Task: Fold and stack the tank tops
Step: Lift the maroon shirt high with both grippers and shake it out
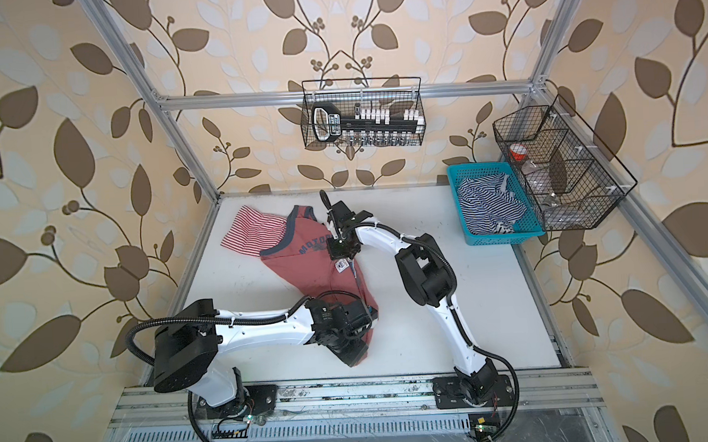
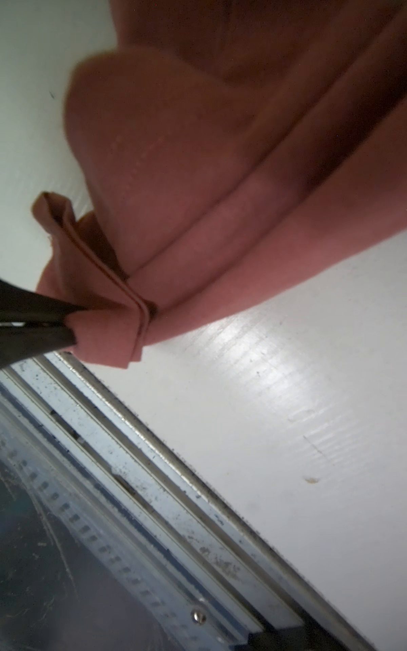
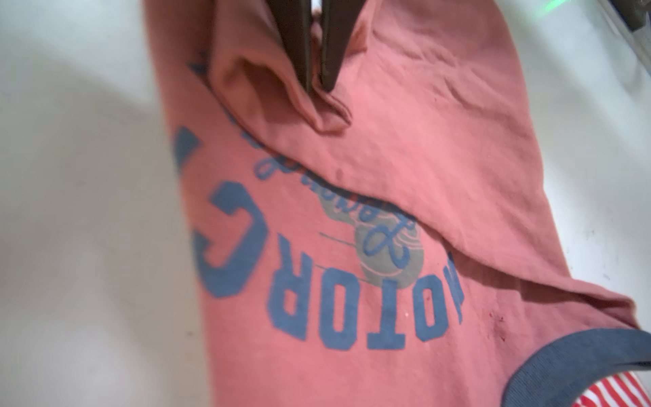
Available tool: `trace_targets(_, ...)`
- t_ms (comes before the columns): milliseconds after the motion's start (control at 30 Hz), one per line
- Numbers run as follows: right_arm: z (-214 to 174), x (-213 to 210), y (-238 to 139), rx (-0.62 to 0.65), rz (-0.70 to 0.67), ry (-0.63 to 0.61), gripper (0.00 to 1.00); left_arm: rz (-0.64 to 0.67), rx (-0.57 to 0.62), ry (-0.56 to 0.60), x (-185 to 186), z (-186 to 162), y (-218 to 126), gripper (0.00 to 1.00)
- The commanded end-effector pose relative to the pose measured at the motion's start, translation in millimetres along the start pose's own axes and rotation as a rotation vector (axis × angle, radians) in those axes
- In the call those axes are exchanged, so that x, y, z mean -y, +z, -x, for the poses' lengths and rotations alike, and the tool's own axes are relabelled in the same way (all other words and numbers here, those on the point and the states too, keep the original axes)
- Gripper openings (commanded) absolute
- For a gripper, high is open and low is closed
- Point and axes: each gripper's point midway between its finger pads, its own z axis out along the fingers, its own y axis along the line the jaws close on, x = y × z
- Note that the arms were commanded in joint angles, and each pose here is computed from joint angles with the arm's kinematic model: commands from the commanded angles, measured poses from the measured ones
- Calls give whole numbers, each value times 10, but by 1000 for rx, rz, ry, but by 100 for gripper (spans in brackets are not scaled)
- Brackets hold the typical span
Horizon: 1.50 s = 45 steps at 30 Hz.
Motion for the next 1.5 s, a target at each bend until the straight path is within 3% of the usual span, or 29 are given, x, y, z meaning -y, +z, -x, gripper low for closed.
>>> trace_targets(0, 157, -152, -340, 61, 119, 26, 0, 36, 5, 13, 12, 28, -91, 0)
trace_targets(100, 339, -113, -731, 155, 191, 62, 0, 146, 78, 3, -141, 127, -326, 0)
trace_targets(200, 624, -123, -1438, 326, 272, 72, 0, 312, 223, -10, -352, 319, -838, 0)
trace_targets(367, 1034, -250, -2896, 657, 386, 22, 0, 565, 577, -46, -631, 613, -2212, 0)
trace_targets(500, 1133, -479, -4072, 904, 471, -57, 0, 748, 917, -128, -810, 645, -3531, 0)
trace_targets(600, 1064, -645, -4742, 1034, 490, -124, 0, 751, 1142, -157, -766, 604, -4291, 0)
trace_targets(700, 937, -689, -5200, 1121, 485, -162, 0, 708, 1294, -123, -678, 542, -4754, 0)
trace_targets(867, 633, -600, -5721, 1229, 440, -177, 0, 727, 1385, -43, -600, 460, -5180, 0)
trace_targets(1133, 77, -597, -6247, 1355, 352, -216, 0, 746, 1383, 120, -426, 536, -5313, 0)
trace_targets(1333, -111, -496, -6406, 1401, 246, -211, 0, 774, 1452, 167, -356, 541, -5517, 0)
trace_targets(1467, 30, -304, -6228, 1352, 230, -168, 0, 805, 1478, 199, -297, 635, -5532, 0)
